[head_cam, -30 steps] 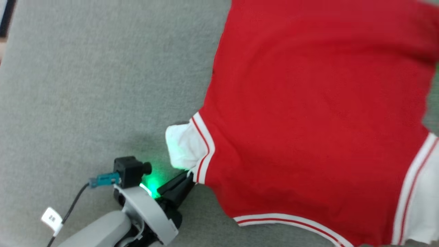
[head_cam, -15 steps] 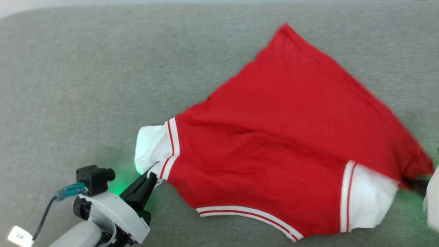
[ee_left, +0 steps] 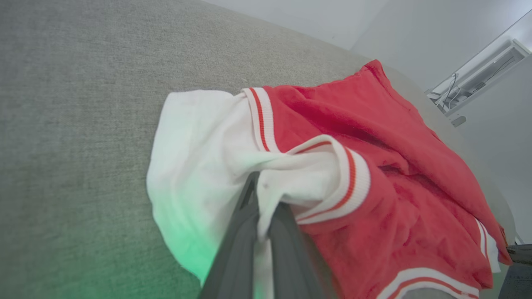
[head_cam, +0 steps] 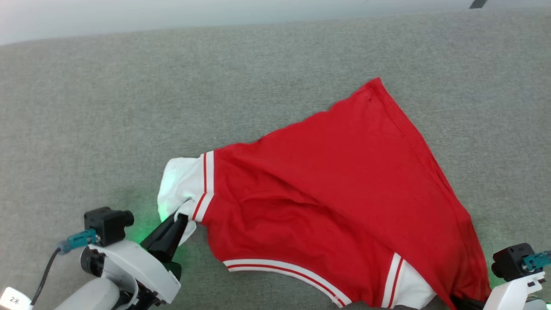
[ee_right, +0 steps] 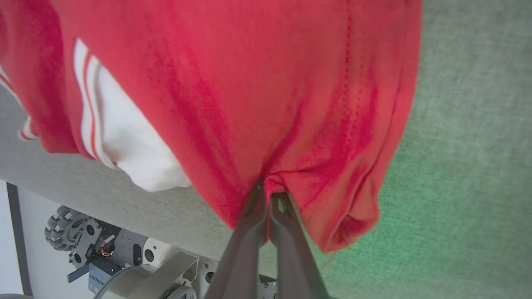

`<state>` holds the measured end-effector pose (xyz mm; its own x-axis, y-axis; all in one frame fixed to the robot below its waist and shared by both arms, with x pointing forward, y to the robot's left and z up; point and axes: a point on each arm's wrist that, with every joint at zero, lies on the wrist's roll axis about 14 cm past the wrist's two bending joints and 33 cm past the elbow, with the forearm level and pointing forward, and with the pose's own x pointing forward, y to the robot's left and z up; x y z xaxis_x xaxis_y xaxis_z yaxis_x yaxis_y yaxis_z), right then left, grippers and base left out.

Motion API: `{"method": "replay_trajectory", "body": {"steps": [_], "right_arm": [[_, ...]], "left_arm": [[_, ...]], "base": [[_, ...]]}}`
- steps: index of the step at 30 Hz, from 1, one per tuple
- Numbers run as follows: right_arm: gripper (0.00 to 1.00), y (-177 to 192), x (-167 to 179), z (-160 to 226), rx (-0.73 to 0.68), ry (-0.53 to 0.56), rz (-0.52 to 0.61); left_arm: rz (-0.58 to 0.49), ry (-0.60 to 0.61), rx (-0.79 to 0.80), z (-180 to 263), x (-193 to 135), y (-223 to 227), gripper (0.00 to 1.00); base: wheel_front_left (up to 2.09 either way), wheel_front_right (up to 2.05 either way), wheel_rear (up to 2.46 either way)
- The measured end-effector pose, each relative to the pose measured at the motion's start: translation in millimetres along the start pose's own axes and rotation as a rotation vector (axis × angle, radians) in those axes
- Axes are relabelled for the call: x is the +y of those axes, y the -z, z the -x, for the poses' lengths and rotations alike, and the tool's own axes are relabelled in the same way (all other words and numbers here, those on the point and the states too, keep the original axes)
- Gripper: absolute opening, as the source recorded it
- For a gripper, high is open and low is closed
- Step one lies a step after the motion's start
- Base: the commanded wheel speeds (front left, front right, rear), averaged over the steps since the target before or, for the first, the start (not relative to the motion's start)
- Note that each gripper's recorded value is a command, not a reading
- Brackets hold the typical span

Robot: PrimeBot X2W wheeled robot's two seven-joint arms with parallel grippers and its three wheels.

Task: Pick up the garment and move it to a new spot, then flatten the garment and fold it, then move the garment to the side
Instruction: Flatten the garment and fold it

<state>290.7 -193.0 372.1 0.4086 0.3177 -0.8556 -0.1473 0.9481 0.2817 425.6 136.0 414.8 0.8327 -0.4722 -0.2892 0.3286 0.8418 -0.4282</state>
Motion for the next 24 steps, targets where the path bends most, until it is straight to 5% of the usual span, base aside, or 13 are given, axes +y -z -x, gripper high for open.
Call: {"method": "replay_trajectory", "body": {"steps": [1, 2, 3, 15, 24], "right_arm": [[0.36, -2, 0, 0, -0.018, 0.006, 0.004], [0.76, -4, -2, 1, -0.039, 0.016, 0.003], [1.0, -7, -3, 1, -0.06, 0.024, 0.001], [1.0, -84, -36, 50, -0.255, 0.15, 0.121], [1.0, -210, -19, 38, -0.466, 0.152, 0.314]], "left_arm": [[-0.001, 0.002, 0.0, -1, -1, 0, 0.0], [-0.002, 0.006, 0.002, -2, -2, 0, 0.0], [-0.002, 0.009, 0.004, -3, -3, 1, 0.0], [-0.003, 0.007, 0.003, -3, -5, 7, 0.0], [0.006, -0.013, -0.023, -2, -1, 6, 0.0]], "base": [[0.0, 0.0, 0.0], [0.0, 0.0, 0.0], [0.0, 0.0, 0.0], [0.0, 0.0, 0.0], [0.0, 0.0, 0.0]]}}
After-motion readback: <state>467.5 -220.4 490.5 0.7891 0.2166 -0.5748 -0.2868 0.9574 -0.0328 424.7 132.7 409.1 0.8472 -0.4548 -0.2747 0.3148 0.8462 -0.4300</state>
